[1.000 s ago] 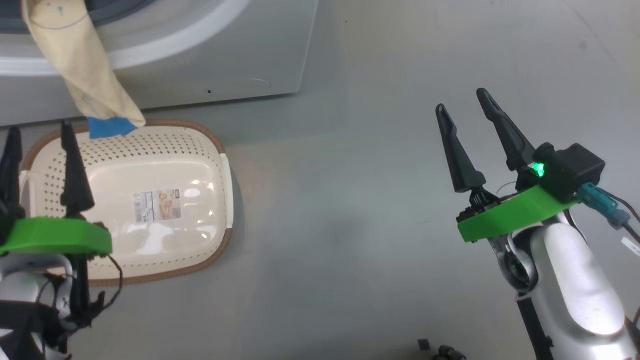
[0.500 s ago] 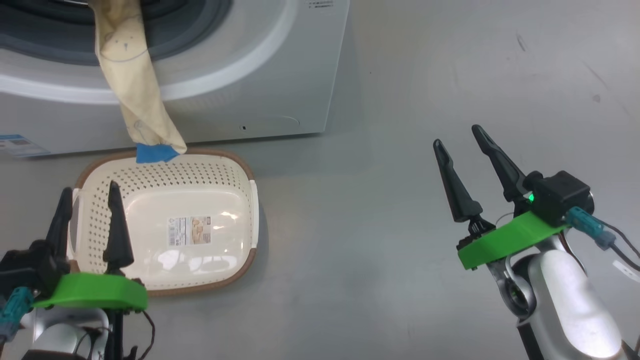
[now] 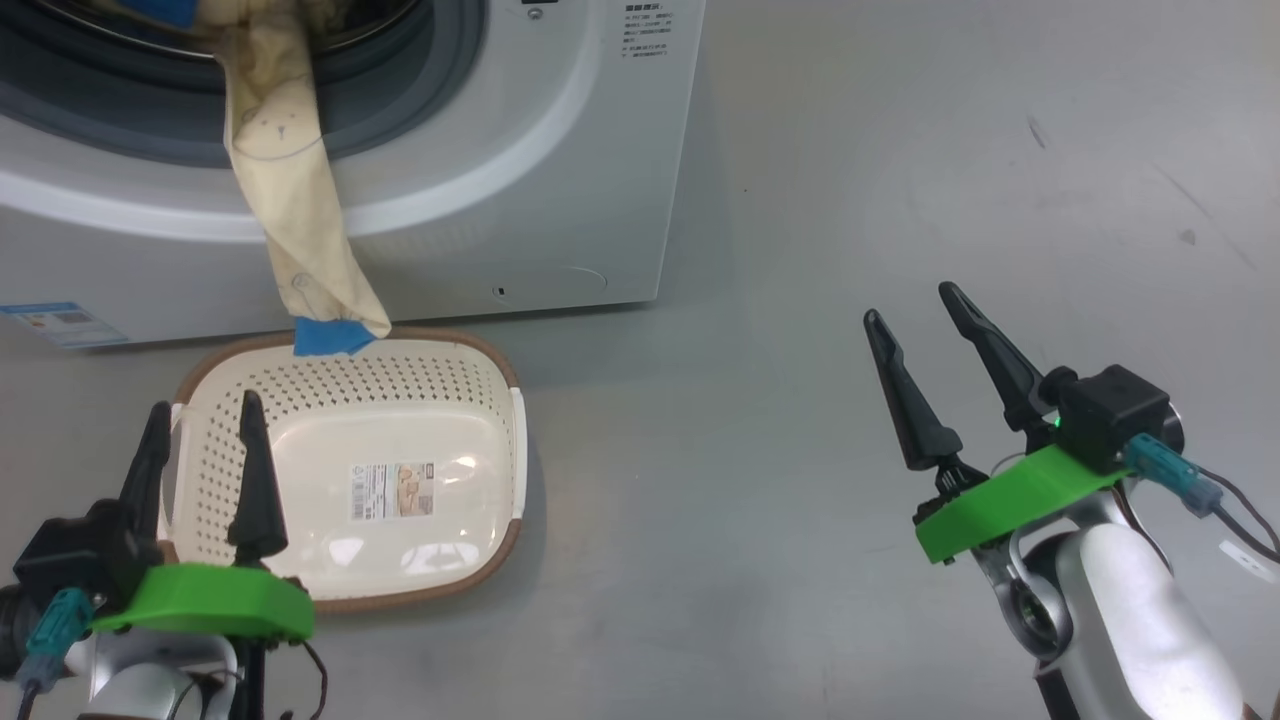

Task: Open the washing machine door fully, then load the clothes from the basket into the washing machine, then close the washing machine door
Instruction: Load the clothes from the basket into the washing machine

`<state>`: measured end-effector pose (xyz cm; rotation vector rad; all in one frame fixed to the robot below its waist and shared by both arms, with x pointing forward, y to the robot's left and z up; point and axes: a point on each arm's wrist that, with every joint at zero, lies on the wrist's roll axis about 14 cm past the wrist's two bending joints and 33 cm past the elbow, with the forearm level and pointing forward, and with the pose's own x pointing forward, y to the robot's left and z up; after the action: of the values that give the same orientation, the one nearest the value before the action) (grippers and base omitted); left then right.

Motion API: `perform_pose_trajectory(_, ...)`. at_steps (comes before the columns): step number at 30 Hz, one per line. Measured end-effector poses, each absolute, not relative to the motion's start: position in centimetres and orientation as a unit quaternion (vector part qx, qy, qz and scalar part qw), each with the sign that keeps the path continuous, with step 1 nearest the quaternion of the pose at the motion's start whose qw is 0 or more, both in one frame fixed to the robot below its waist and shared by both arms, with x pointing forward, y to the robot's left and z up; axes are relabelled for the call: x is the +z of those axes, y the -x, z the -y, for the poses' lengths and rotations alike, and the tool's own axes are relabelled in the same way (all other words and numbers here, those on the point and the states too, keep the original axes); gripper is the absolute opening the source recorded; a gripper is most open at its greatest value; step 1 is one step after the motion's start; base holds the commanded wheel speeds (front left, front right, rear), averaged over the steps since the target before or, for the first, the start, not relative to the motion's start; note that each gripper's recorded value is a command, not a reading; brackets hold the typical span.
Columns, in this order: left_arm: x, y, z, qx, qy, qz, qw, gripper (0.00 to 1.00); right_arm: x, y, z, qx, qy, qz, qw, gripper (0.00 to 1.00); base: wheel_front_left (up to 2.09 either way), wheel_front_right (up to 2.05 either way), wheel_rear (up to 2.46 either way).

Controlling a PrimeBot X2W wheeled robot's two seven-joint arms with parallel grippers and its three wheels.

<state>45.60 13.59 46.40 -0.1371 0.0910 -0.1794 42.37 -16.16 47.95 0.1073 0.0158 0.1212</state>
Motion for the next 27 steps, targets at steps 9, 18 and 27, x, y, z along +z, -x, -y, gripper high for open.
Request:
perform_pose_trajectory(9, 44.9, -45.4, -13.3, -0.088, 0.077, -0.072, 0.990, 1.00, 47.8, -42.3, 16.0, 0.062, -0.054, -0.012, 0.997, 1.00, 0.00, 0.00, 0.00)
perform_pose_trajectory(18, 42.5, -48.1, -12.4, -0.090, 0.081, -0.107, 0.987, 1.00, 46.5, -42.3, 15.9, 0.062, -0.062, -0.029, 0.996, 1.00, 0.00, 0.00, 0.00)
perform_pose_trajectory(27, 37.8, -53.2, -10.1, -0.123, 0.099, -0.175, 0.972, 1.00, 45.0, -43.4, 16.7, 0.051, -0.076, -0.040, 0.995, 1.00, 0.00, 0.00, 0.00)
